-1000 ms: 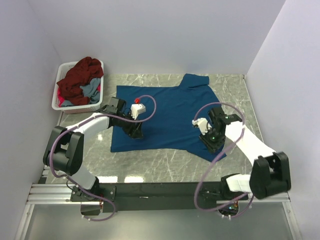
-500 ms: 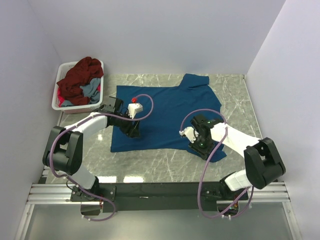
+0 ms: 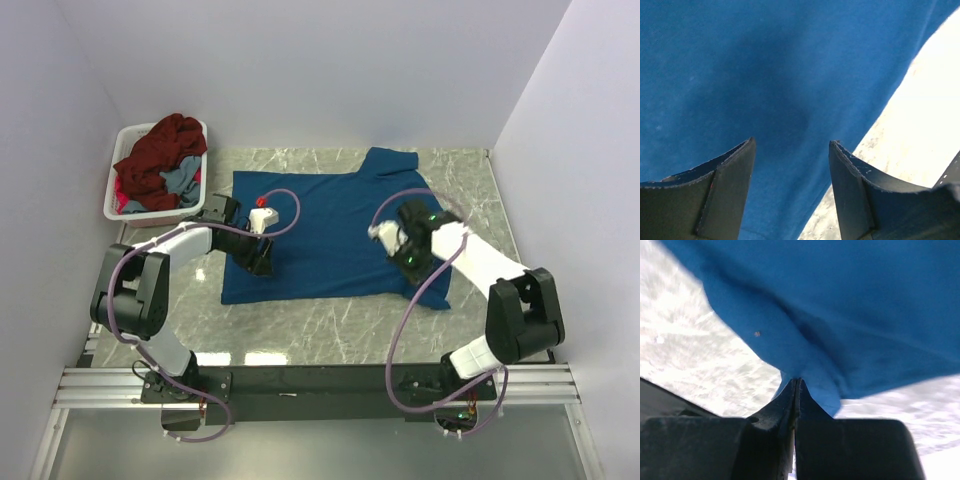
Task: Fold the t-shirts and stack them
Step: Flatten the tshirt out
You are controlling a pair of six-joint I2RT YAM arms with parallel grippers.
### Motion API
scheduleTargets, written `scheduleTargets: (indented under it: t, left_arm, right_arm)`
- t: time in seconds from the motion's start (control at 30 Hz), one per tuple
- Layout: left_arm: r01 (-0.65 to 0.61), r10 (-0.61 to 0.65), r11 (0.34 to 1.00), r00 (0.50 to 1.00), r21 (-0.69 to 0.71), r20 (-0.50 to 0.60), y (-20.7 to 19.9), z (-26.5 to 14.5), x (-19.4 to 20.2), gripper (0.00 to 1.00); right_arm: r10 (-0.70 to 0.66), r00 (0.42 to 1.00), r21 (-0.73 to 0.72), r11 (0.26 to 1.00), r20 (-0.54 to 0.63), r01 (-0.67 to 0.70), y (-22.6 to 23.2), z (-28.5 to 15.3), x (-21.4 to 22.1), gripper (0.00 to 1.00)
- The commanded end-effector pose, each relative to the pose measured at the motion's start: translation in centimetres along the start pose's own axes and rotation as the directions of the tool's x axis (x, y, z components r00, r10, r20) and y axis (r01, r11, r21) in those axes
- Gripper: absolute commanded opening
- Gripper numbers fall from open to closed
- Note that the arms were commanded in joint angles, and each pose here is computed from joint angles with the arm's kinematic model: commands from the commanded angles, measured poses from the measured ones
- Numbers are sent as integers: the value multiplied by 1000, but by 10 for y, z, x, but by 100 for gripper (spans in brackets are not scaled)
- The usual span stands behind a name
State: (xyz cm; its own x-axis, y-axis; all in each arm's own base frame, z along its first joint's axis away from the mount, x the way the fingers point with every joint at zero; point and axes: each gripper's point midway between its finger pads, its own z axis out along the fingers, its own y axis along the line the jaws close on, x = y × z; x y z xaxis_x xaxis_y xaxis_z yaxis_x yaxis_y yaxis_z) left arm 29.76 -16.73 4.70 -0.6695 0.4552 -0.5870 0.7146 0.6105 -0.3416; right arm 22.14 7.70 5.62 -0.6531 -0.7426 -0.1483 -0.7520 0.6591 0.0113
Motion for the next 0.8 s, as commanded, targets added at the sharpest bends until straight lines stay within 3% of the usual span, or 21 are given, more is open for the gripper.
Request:
scheduleTargets:
  t: [0.0,0.23,0.33,0.4,0.5,0.6,0.63,0.67,0.77]
  left_arm:
    - [-30,30,999,999,-14,29,7,-6,-13,65]
    - [-9,9,1000,1000,-27,23,15,-2,-15,65]
    - [12,-11,999,1000,-35,16,19,0,-14,65]
    - [17,-16,999,1000,-37,9,20,1,-13,65]
    - [16,-16,999,1000,-41,7,21,1,-11,65]
    - [18,-18,999,1000,-41,9,21,0,-11,65]
    - [20,-20,999,1000,-41,10,21,0,-12,65]
    - [23,-22,999,1000,-41,9,20,0,-11,65]
    - [35,-35,998,999,-49,-8,23,1,-8,65]
  right_arm:
    - [51,995,-44,998,81,-47,-23,-25,-19,0]
    - [142,989,-57,989,46,-139,-61,0,-23,0]
    - [219,973,15,975,69,-221,-91,8,-30,25]
    - [256,962,13,966,90,-258,-100,1,-36,33]
    - [250,959,20,967,131,-255,-101,-23,-37,62]
    - [199,961,13,979,189,-205,-88,-47,-37,59]
    - [189,965,-11,982,180,-190,-78,-51,-32,48]
    - [161,969,-17,987,189,-161,-68,-56,-31,43]
    - [77,985,-33,997,154,-72,-44,-52,-20,34]
